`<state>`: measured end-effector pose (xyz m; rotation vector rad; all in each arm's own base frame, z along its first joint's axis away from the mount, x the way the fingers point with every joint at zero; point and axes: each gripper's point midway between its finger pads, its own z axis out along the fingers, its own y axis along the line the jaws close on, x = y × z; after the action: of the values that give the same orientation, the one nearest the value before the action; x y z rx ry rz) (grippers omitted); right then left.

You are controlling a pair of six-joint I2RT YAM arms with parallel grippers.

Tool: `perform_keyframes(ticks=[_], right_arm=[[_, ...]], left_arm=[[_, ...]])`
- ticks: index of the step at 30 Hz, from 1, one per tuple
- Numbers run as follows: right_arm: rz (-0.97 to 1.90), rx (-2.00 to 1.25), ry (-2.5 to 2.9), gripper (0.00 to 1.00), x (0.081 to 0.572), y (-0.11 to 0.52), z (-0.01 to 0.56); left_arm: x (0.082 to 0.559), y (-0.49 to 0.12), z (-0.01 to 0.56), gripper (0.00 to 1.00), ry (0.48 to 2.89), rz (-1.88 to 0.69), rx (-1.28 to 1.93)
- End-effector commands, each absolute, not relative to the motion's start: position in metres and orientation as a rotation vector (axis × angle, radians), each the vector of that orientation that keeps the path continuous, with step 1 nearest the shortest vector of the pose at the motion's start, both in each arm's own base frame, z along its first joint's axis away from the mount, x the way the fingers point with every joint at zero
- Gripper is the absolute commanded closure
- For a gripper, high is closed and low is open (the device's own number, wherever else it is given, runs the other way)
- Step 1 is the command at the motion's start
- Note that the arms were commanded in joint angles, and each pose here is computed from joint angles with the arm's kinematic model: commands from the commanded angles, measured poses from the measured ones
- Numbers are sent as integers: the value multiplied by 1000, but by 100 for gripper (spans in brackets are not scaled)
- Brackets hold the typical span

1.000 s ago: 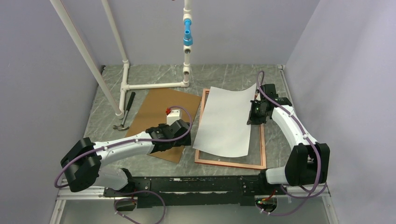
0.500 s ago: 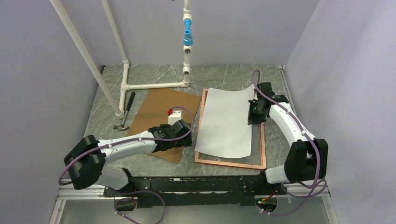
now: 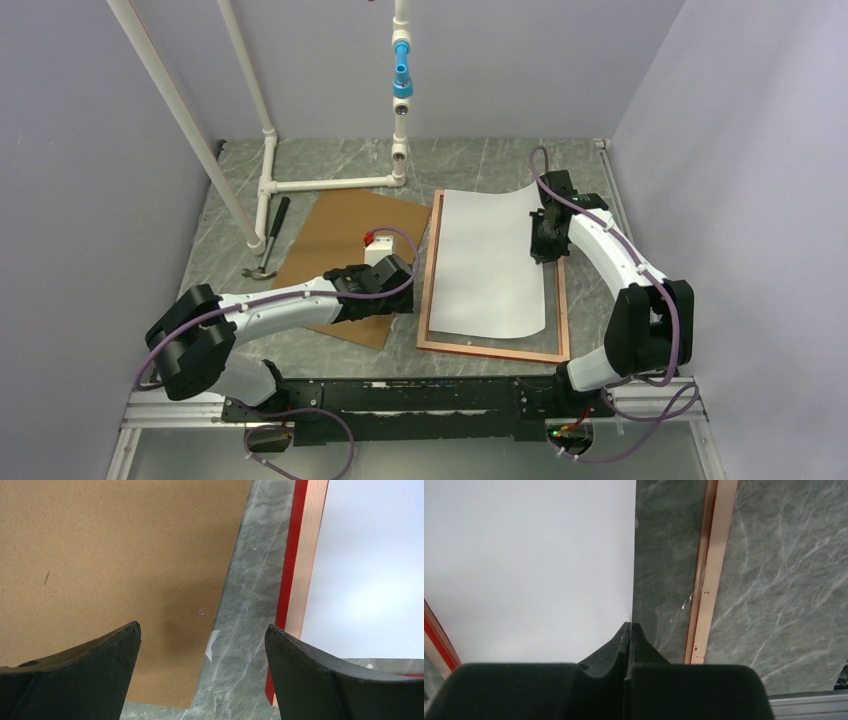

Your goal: Put the photo into the frame

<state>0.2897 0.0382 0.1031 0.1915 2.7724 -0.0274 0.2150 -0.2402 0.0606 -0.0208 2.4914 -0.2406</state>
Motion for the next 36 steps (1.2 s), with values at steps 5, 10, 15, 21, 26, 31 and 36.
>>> perform_keyframes(ticks=[5, 10, 15, 21, 26, 31, 36], right_arm=[[-29, 141, 2774, 100, 290, 44, 106], [-2, 127, 2780, 100, 284, 48, 107], [-4, 113, 2790, 100, 284, 53, 109], [-67, 94, 2810, 100, 280, 55, 106], [-192, 76, 2817, 100, 279, 52, 110], [-242, 59, 2829, 100, 275, 52, 109], [-258, 58, 2822, 100, 277, 51, 106]], left_arm=[[222, -250, 71, 4, 2475, -268, -3], [222, -252, 71, 4, 2480, -271, 1], [222, -250, 73, 4, 2479, -268, 1], [221, -248, 74, 3, 2472, -274, -10], [221, -251, 72, 3, 2486, -272, 4], [221, -252, 72, 3, 2490, -264, 6], [221, -251, 71, 3, 2491, -268, 5]])
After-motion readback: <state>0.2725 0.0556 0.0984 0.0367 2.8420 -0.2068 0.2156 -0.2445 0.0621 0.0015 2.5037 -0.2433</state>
